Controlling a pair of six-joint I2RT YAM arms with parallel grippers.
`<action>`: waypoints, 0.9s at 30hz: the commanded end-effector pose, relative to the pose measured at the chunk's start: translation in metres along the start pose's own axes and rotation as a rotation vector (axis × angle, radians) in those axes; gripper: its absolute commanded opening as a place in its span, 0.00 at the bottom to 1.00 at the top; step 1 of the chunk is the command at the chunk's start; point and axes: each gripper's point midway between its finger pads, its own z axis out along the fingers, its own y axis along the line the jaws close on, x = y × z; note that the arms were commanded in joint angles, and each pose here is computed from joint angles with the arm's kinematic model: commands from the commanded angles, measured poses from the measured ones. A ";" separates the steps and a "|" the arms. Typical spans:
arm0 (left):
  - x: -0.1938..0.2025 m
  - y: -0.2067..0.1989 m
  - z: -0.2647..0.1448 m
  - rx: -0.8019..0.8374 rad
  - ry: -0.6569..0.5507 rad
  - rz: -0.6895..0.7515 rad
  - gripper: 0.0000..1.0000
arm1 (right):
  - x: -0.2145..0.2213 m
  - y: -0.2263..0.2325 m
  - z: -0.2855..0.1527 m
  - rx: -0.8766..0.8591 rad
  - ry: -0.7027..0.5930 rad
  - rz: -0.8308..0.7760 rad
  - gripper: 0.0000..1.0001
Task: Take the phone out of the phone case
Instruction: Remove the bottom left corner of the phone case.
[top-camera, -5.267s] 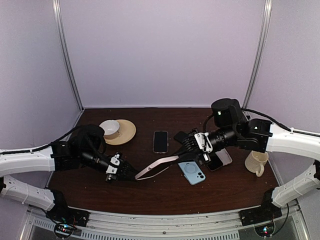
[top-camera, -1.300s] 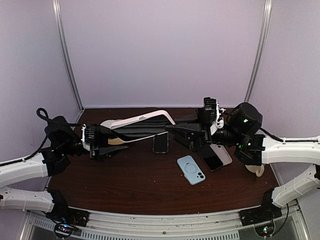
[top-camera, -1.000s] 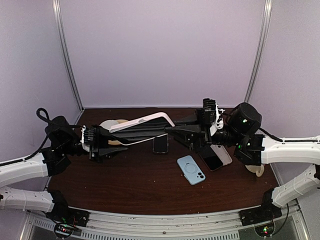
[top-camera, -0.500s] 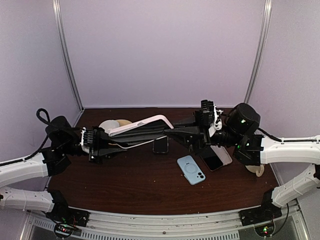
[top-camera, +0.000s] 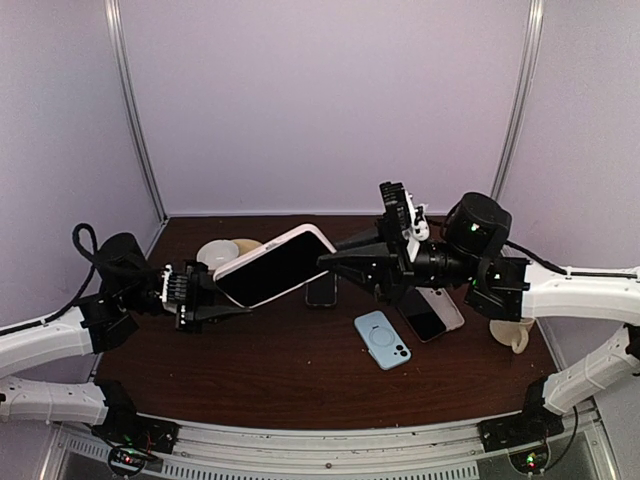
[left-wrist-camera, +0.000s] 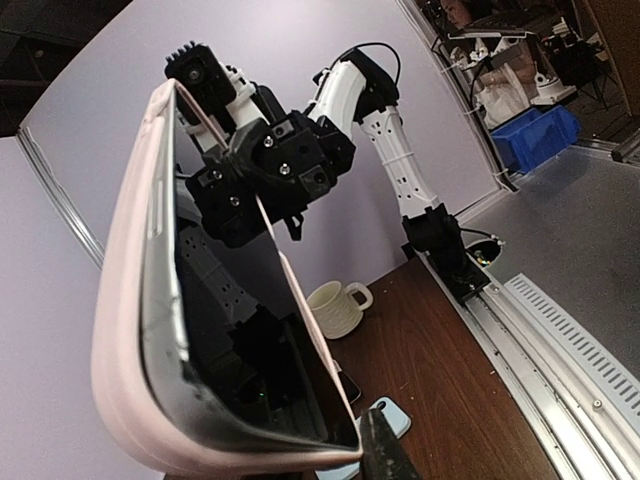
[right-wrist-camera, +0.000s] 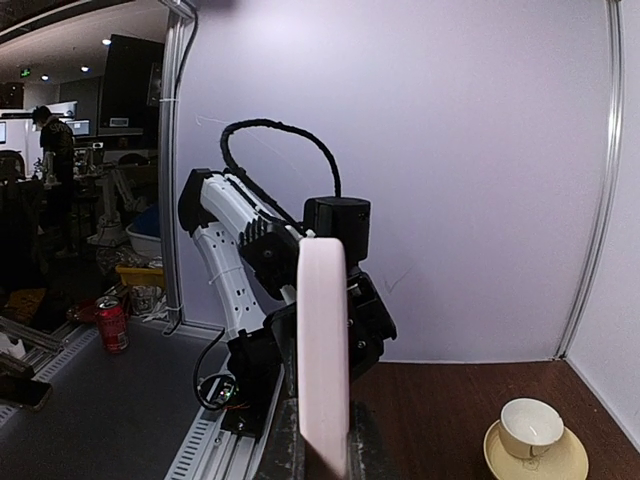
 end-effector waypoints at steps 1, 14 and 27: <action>-0.012 -0.008 -0.004 0.033 -0.041 0.081 0.20 | -0.020 -0.021 -0.001 0.071 -0.014 0.094 0.00; -0.014 -0.011 -0.005 0.043 -0.048 0.094 0.19 | -0.006 -0.026 0.001 0.075 0.055 0.257 0.00; -0.013 -0.014 -0.006 0.051 -0.043 0.118 0.18 | 0.007 -0.033 -0.004 0.095 0.077 0.402 0.00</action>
